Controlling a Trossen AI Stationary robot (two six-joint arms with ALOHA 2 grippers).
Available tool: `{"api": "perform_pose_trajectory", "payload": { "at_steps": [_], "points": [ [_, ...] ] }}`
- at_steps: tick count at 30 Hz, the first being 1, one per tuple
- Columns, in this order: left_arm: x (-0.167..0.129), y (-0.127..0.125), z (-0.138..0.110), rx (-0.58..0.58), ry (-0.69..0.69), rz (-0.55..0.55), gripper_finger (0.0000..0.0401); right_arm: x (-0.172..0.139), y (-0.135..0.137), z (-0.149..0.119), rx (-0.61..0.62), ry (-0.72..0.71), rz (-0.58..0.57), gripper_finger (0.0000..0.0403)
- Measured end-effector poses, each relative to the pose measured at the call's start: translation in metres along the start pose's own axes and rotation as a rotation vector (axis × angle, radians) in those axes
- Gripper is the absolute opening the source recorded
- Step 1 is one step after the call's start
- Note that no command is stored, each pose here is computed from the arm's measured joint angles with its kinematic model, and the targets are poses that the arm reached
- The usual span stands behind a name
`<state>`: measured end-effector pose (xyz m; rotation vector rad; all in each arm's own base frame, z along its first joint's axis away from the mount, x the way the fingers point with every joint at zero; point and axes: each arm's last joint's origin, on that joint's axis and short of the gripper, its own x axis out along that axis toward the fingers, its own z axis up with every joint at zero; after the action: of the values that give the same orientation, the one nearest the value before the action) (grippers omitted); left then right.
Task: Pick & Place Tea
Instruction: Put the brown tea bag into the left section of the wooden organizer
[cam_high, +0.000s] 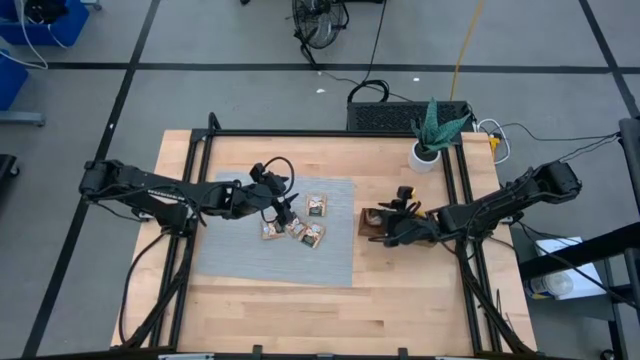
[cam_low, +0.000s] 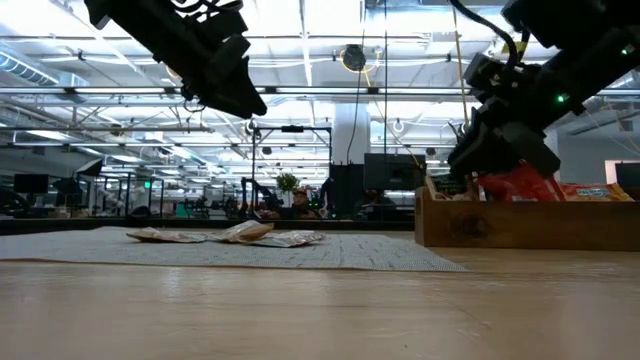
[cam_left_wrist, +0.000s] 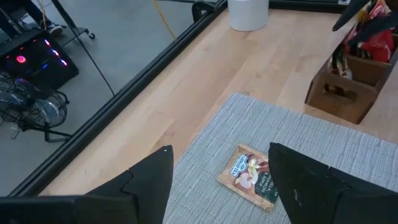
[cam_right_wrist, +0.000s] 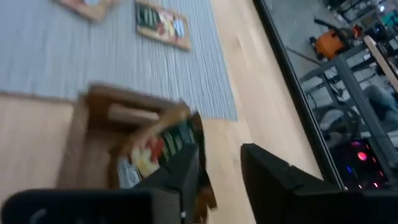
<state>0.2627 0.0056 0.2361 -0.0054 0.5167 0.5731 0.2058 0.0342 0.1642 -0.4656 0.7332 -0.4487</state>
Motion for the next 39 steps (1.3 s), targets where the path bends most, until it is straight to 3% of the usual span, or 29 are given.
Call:
{"api": "perform_pose_trajectory", "payload": {
  "at_steps": [10, 14, 20, 26, 32, 39],
  "points": [
    [0.0, 0.0, 0.0, 0.002, 0.004, 0.0, 0.0266, -0.003, -0.004, 0.013, -0.032, -0.107, -0.035, 0.0144],
    [0.0, 0.0, -0.003, 0.008, 0.028, -0.007, 0.0266, -0.007, -0.008, 0.024, 0.022, -0.197, -0.052, 0.0145],
    [0.002, -0.002, -0.019, 0.03, 0.228, -0.234, 0.0266, -0.009, -0.01, 0.031, 0.019, -0.259, -0.04, 0.0142],
    [0.0, -0.019, -0.034, 0.131, 0.319, -0.298, 0.0252, -0.008, -0.009, 0.028, 0.011, -0.269, -0.045, 0.0143],
    [0.026, -0.037, -0.061, 0.097, 0.454, -0.301, 0.0242, -0.007, -0.008, 0.02, 0.023, -0.324, -0.065, 0.014],
    [0.054, -0.056, -0.078, 0.08, 0.497, -0.342, 0.0241, -0.008, -0.009, 0.016, 0.04, -0.388, -0.09, 0.0139]
  ]
}}
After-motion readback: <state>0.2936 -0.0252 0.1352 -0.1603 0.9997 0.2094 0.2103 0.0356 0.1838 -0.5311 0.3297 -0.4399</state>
